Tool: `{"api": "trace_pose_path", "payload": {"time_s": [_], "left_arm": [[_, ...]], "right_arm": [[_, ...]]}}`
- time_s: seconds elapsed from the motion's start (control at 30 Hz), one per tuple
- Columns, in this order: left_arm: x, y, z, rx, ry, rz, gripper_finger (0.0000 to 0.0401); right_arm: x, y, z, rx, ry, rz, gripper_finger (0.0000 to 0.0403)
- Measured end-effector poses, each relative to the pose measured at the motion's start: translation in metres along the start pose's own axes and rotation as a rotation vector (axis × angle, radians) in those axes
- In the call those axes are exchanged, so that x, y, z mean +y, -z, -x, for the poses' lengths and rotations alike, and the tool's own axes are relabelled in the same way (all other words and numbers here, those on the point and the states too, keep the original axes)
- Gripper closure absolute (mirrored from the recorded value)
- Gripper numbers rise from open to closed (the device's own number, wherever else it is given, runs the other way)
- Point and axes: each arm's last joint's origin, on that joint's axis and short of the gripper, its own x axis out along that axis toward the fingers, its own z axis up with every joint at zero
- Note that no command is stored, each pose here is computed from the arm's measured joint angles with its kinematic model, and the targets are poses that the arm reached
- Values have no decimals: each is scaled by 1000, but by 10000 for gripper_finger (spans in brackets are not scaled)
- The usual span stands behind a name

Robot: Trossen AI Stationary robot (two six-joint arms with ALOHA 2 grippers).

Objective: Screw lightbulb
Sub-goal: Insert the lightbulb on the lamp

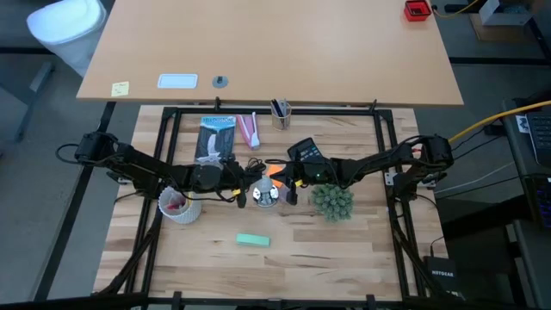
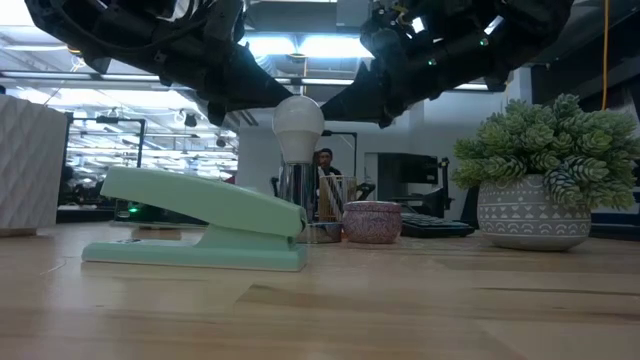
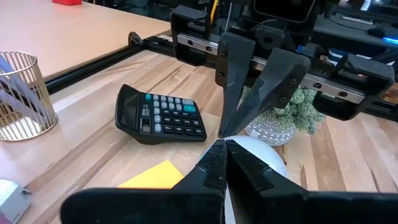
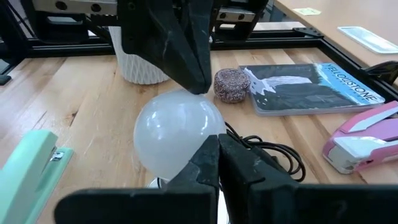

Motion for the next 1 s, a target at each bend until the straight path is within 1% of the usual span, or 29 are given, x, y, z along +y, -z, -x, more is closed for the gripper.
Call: {"api": "trace_pose_path", "payload": {"time_s": [0.3,0.7,0.87,1.0], "left_arm": [[0,-1,0,-10,-4,5,401],[0,-2,0,-21,0,10,401],[0,-2,0,-19,7,10,401],[-1,-2,0,-19,7,10,401]], "right_arm": [[1,0,0,3,-31,0,391],[1,1,0,13,-16,1,391],[-1,3,0,27,53,4,391],[-2,2,0,19,80,4,391]]}}
